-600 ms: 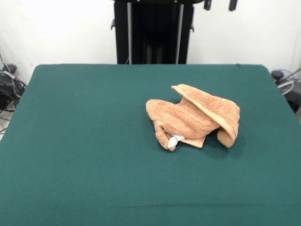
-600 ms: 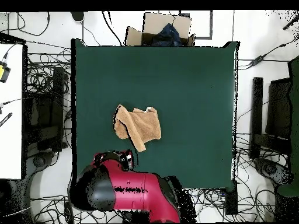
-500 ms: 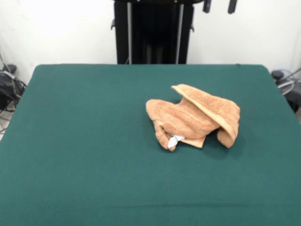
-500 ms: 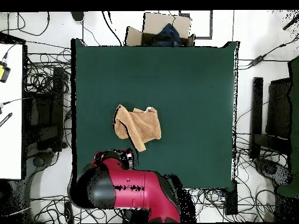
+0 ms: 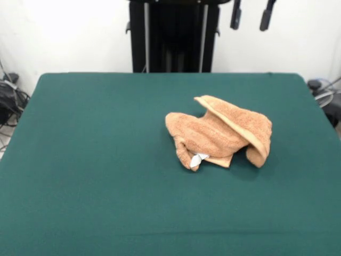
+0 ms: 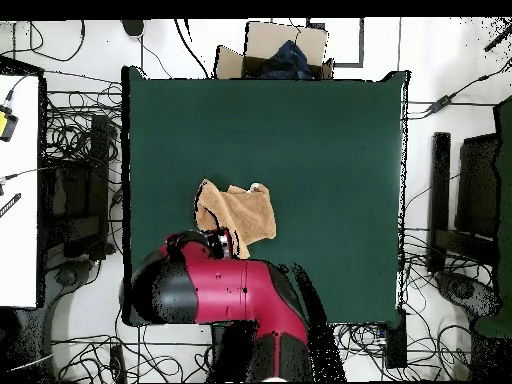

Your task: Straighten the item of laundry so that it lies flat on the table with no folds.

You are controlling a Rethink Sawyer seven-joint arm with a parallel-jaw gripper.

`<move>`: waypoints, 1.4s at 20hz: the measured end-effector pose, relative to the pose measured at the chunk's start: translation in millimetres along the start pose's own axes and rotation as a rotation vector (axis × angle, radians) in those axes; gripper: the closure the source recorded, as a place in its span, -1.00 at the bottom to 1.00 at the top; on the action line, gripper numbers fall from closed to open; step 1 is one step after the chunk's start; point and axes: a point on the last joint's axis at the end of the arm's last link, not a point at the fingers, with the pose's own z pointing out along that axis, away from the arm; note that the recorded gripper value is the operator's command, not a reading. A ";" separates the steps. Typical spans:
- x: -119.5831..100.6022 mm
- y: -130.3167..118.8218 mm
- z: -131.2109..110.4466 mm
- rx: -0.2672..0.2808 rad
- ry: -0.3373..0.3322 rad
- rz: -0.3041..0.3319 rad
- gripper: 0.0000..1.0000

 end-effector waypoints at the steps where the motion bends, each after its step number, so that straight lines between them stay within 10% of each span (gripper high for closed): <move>1: -4.7 -1.5 1.6 0.003 -0.004 -0.003 -1.00; 28: -50.1 -94.2 71.9 -0.041 0.012 0.120 -1.00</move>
